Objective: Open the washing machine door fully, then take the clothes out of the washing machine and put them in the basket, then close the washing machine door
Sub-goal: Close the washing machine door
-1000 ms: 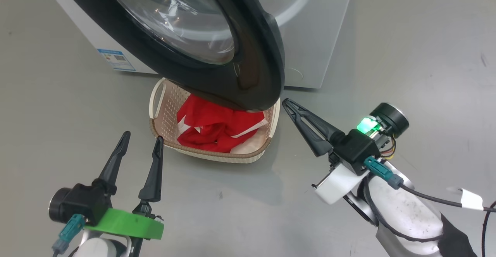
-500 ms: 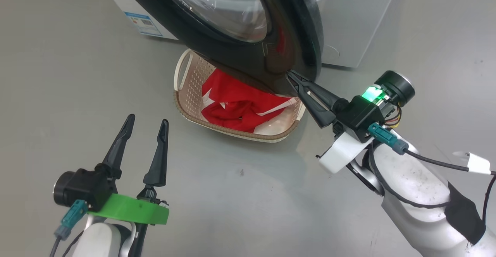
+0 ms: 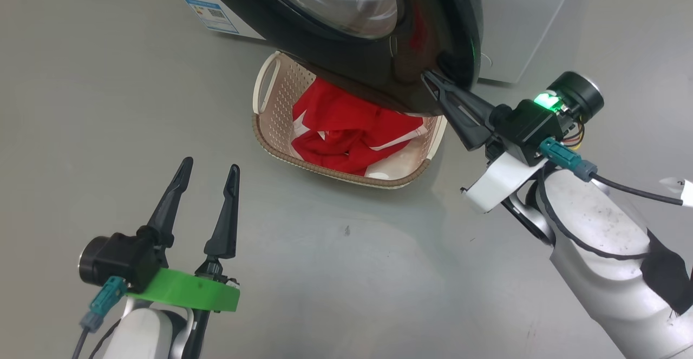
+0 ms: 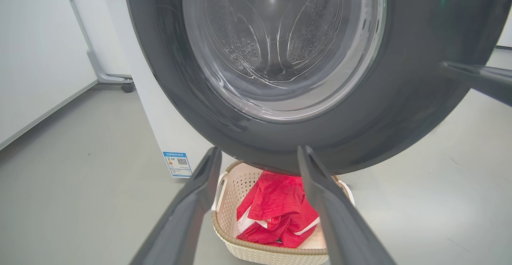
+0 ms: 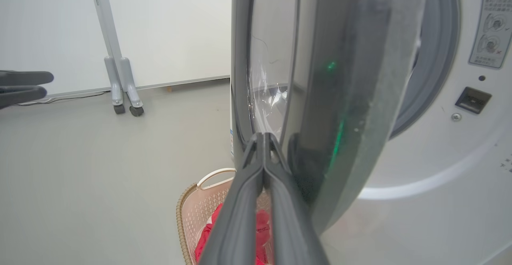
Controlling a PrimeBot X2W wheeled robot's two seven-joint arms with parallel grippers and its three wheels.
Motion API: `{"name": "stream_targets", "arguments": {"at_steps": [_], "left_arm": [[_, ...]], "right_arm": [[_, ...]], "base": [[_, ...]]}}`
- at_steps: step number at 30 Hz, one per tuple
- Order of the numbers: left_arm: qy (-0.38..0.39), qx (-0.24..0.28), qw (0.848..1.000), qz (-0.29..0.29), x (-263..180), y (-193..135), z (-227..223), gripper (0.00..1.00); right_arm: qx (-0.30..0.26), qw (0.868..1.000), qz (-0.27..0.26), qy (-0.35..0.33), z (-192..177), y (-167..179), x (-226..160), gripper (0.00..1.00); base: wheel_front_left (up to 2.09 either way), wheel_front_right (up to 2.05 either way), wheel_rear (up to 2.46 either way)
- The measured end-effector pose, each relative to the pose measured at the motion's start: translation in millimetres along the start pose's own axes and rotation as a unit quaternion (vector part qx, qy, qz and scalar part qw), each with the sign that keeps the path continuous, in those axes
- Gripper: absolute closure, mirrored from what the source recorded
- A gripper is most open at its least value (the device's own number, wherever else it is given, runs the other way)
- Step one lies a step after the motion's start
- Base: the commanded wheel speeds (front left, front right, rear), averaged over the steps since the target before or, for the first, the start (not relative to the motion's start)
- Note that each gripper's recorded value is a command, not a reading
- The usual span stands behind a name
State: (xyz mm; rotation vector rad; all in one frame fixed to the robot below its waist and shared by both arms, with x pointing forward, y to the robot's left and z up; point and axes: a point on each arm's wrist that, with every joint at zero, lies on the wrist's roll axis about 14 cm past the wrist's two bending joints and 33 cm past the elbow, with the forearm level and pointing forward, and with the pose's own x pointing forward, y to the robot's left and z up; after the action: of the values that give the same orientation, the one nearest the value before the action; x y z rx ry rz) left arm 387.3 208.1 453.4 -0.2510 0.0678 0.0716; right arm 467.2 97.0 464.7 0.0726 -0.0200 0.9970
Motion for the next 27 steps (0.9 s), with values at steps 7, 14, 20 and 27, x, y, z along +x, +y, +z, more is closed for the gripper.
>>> {"name": "stream_targets", "arguments": {"at_steps": [7,14,20,27], "left_arm": [[0.003,0.002,1.0,-0.005,9.6,-2.2,-3.7,0.0],[0.011,0.003,1.0,-0.011,18.7,-5.6,-10.5,0.0],[0.014,-0.004,1.0,-0.011,30.6,-5.1,-15.5,0.0],[0.028,-0.01,0.999,-0.016,37.4,-9.0,-27.4,0.0]], "right_arm": [[-0.012,1.0,-0.006,-0.009,2.2,-20.0,10.8,1.0],[-0.023,0.999,-0.022,-0.009,-2.2,-48.4,19.4,1.0],[-0.042,0.998,-0.04,-0.009,-3.3,-83.5,30.5,1.0],[-0.056,0.998,-0.042,-0.003,-9.5,-104.5,42.0,1.0]], "base": [[0.0,0.0,0.0],[0.0,0.0,0.0],[0.0,0.0,0.0],[0.0,0.0,0.0]]}}
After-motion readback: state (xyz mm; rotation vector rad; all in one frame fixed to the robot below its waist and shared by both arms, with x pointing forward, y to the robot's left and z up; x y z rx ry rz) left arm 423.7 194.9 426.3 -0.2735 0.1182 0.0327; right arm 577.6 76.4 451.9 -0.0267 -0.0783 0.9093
